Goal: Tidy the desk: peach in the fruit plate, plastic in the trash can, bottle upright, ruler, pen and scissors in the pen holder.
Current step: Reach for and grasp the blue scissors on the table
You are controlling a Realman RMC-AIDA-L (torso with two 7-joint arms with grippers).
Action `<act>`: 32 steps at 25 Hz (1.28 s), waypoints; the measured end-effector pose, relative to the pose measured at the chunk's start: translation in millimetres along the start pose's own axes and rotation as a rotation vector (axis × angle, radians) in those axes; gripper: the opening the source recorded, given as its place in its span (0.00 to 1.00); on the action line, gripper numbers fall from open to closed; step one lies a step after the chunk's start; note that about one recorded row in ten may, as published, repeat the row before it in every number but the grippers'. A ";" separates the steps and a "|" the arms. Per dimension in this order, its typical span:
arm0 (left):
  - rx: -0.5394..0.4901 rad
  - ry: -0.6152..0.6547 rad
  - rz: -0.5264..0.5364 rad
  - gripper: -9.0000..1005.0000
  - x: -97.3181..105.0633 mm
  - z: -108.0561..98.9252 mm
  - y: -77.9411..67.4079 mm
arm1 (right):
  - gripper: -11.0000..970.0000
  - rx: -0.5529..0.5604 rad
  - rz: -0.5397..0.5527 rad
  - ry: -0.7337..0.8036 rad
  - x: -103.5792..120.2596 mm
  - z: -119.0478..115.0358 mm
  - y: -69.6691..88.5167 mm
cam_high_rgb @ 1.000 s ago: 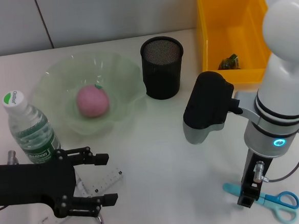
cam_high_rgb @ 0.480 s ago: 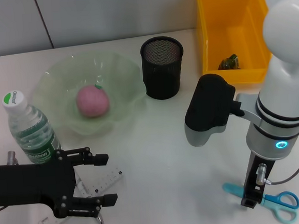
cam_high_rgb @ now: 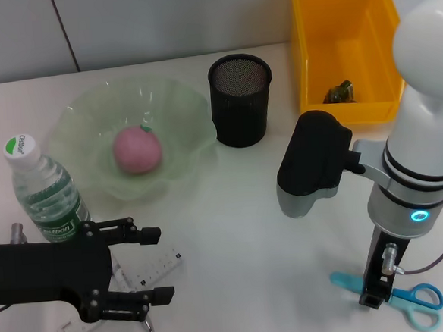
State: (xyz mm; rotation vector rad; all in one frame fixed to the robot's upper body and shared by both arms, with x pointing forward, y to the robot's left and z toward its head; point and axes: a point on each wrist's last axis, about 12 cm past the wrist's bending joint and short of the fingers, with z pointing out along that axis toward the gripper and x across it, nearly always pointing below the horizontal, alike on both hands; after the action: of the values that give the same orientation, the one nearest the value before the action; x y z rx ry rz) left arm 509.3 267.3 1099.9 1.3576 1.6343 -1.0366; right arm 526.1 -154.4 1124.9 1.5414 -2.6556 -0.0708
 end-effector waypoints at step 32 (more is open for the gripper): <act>-0.007 0.001 0.003 0.83 -0.2 -1.5 0.6 | 0.35 0.031 0.018 -0.002 3.1 -0.3 3.7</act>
State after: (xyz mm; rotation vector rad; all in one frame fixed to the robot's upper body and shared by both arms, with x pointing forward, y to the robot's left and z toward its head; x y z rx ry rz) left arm 509.8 268.6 1100.6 1.3561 1.6345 -1.0278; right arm 521.3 -155.3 1125.6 1.5266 -2.6844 -0.0302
